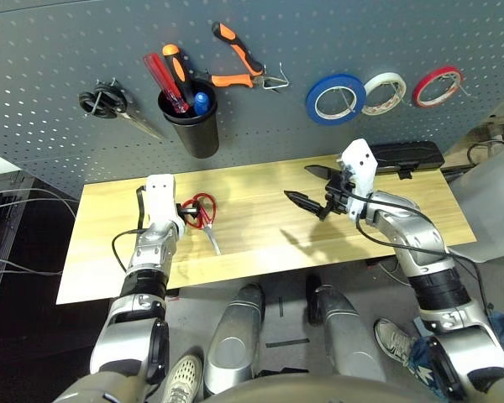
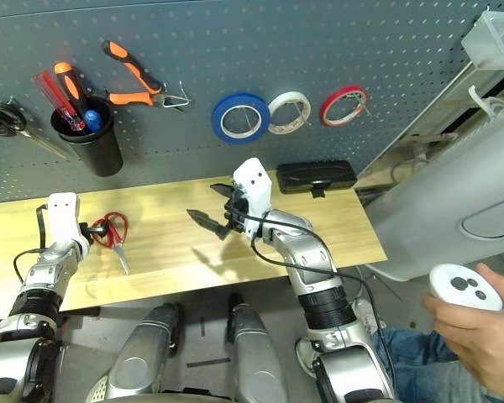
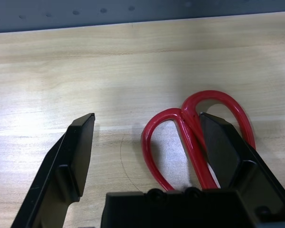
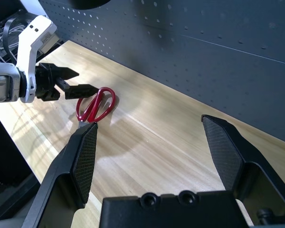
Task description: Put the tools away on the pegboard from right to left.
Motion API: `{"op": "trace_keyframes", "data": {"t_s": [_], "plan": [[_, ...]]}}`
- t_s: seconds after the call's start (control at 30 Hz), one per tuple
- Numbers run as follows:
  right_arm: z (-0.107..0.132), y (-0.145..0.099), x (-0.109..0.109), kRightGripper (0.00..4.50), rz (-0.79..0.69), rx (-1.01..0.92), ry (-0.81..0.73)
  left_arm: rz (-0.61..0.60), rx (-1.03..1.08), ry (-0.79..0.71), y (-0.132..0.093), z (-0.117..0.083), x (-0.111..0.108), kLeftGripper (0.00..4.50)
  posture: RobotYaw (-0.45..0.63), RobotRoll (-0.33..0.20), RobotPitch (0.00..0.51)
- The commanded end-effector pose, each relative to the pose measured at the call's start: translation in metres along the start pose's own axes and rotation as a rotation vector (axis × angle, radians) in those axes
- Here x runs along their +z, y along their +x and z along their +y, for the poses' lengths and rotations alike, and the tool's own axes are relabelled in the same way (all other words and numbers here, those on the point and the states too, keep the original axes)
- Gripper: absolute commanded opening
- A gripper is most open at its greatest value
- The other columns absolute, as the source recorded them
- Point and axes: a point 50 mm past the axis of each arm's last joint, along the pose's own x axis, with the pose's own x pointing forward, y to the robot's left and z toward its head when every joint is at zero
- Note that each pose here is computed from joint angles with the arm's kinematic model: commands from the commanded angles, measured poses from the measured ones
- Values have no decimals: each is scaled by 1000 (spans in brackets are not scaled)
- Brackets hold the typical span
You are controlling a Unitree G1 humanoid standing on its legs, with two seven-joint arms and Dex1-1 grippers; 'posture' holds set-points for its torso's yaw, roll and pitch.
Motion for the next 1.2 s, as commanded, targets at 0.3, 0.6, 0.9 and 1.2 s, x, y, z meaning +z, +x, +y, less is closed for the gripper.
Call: {"op": "trace_keyframes", "data": {"t_s": [0.3, 0.6, 0.9, 1.2], "plan": [[9, 3, 1, 4500, 7, 68, 7, 93, 82, -23, -9, 13, -36, 4486, 147, 0, 282], [8, 7, 5, 4500, 4, 85, -4, 251, 7, -38, -13, 3, -56, 4306, 158, 0, 281], [7, 12, 14, 4500, -19, 97, -22, 389, -76, -103, -15, -11, -63, 1424, 157, 0, 272], [4, 13, 18, 4500, -32, 86, -33, 297, -123, -92, -13, -24, -49, 21, 161, 0, 257]]}}
